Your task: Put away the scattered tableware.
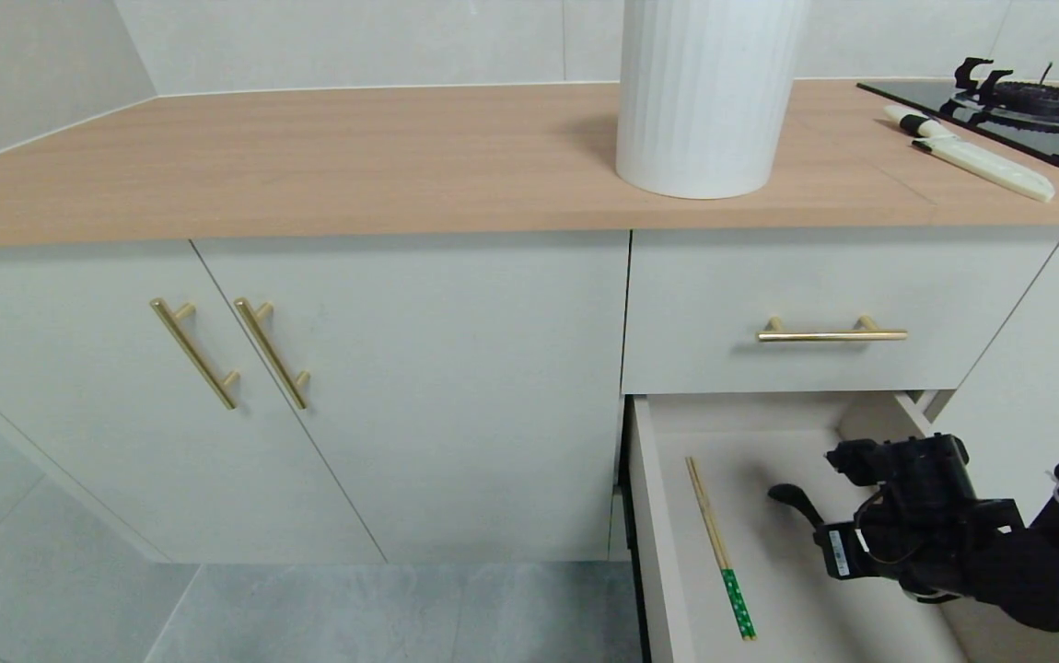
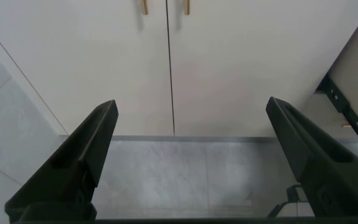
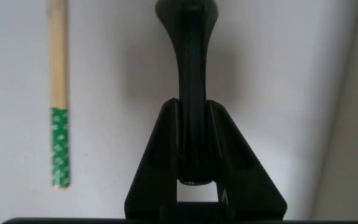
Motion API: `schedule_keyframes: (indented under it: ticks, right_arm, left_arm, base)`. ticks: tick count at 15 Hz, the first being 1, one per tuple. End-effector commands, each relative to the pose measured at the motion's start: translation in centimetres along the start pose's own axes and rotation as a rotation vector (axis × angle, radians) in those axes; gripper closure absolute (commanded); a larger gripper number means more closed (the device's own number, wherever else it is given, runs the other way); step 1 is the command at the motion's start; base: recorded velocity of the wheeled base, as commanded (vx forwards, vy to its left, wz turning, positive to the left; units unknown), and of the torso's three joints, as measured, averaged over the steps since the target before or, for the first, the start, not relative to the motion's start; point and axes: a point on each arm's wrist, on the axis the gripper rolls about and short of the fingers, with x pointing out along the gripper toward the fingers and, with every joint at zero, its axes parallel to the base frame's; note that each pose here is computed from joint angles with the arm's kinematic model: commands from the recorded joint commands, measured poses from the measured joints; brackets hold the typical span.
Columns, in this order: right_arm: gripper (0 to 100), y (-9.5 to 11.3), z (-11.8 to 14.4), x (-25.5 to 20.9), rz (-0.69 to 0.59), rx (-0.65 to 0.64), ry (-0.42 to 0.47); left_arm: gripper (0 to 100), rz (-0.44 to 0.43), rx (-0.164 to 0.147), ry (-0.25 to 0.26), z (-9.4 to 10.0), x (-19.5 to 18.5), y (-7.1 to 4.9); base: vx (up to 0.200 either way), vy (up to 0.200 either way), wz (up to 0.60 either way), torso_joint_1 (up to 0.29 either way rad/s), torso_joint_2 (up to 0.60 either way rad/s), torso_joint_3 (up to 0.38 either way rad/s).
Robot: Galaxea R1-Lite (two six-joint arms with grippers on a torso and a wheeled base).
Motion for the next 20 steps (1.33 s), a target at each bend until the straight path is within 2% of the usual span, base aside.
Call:
schedule_keyframes:
  ticks: [1,7,8,14,18,20]
  right_arm:
    - [100,-0.1,-0.8,0.8,-0.008,-0.001,0.037]
    - [100,-0.1,-0.7,0.7,-0.010,0.001,0.027]
    - [0,-0.1,-0.7,0.6,-0.010,0.001,0.025]
    - [0,-0.1,-0.2,0.1,-0.010,0.003,0.002]
    - [0,-0.4,1.7,-3.3,-0.021,0.014,-0.122]
    - [0,-0.6,2.8,-6.8,-0.016,0.022,-0.206]
  left_arm:
    - [0,0.001,0.000,0.000,0.0,0.0,0.0]
    - [0,0.001,0.000,0.000,0.0,0.0,0.0]
    - [0,0.001,0.000,0.000,0.0,0.0,0.0]
    - [0,0.001,0.000,0.000,0.0,0.0,0.0]
    - [0,0.001,0.000,0.000,0.0,0.0,0.0]
    - [0,0.001,0.000,0.000,0.0,0.0,0.0]
  base:
    - [0.000,0.000,0.00,0.000,0.00,0.000]
    - [0.000,0.000,0.00,0.000,0.00,0.000]
    - [0.000,0.000,0.00,0.000,0.00,0.000]
    - [0.000,0.000,0.00,0.000,0.00,0.000]
    - [0.000,0.000,0.00,0.000,0.00,0.000]
    - [0.000,0.000,0.00,0.000,0.00,0.000]
